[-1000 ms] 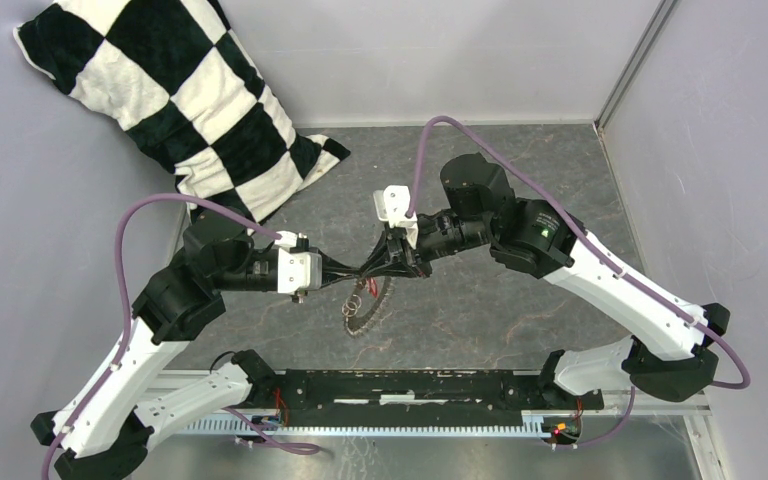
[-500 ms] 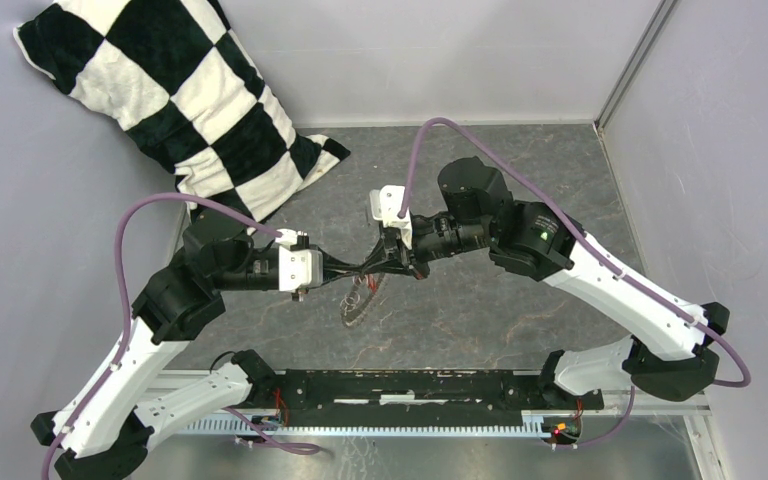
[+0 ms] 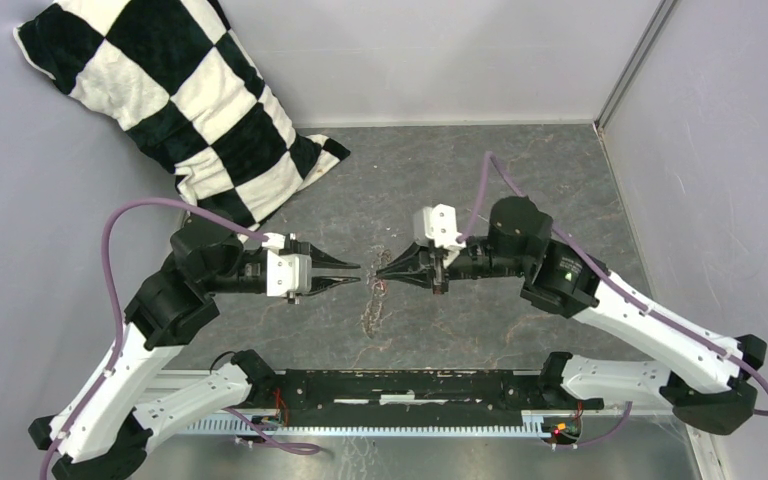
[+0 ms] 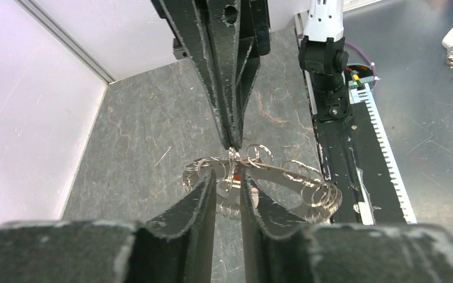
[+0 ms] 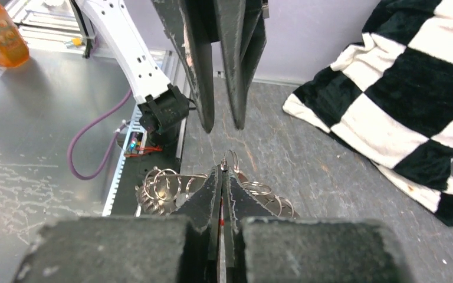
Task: Put the keys on the keyring
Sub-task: Adjust the key on the keyring.
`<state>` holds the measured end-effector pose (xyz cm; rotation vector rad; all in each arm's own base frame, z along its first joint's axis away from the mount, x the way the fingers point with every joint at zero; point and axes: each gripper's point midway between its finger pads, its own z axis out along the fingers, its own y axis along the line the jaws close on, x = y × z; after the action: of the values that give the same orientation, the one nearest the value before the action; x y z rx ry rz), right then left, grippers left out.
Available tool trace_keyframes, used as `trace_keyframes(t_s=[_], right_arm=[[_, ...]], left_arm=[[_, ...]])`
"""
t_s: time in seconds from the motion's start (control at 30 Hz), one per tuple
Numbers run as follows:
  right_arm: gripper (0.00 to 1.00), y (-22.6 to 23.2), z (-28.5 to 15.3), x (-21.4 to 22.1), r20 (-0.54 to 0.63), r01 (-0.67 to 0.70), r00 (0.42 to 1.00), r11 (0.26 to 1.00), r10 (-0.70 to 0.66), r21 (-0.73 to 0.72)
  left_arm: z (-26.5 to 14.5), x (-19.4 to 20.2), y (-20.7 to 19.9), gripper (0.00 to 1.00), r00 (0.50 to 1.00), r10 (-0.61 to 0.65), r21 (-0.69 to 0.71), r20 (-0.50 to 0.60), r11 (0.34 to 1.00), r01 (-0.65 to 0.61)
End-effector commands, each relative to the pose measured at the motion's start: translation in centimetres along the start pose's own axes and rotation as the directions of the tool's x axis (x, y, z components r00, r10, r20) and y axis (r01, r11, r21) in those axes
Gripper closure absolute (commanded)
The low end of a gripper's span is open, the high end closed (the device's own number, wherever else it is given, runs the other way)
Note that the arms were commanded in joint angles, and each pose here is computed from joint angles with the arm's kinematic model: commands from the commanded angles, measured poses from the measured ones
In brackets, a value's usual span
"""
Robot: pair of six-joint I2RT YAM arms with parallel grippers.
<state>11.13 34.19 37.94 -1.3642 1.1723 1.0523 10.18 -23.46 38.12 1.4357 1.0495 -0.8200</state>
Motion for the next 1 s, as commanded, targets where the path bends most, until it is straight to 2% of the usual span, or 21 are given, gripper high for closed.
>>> trace_keyframes(t_s=[0.0, 0.1, 0.43, 0.6, 0.97], right_arm=[[1.0, 0.5, -1.0, -4.8, 0.287, 0.049, 0.957, 0.999, -0.051, 0.016], [1.0, 0.9, -1.1, -4.8, 0.354, 0.024, 0.935, 1.0, -0.025, 0.006], [1.0, 0.8, -2.8, -6.5, 0.558, 0.005, 0.829, 0.998, -0.042, 0.068], [1.0, 0.9, -2.9, -6.7, 0.59, 0.002, 0.806, 0.998, -0.038, 0.062], [1.0, 1.2, -2.1, -6.0, 0.581, -0.012, 0.814, 1.0, -0.002, 0.02]], left_arm=[[-0.3, -2.0, -0.1, 0.67, 0.999, 0.02, 0.016, 0.046, 1.0, -0.021], [-0.3, -1.9, -0.2, 0.63, 0.999, 0.027, 0.02, 0.045, 0.999, -0.028], [-0.1, -2.0, -0.5, 0.63, 0.999, 0.003, 0.052, 0.042, 0.999, -0.005], [0.0, -1.7, -0.4, 0.63, 1.0, 0.0, 0.052, 0.025, 0.999, -0.001], [0.1, -2.4, 1.1, 0.63, 0.998, 0.024, -0.016, 0.05, 1.0, -0.024]])
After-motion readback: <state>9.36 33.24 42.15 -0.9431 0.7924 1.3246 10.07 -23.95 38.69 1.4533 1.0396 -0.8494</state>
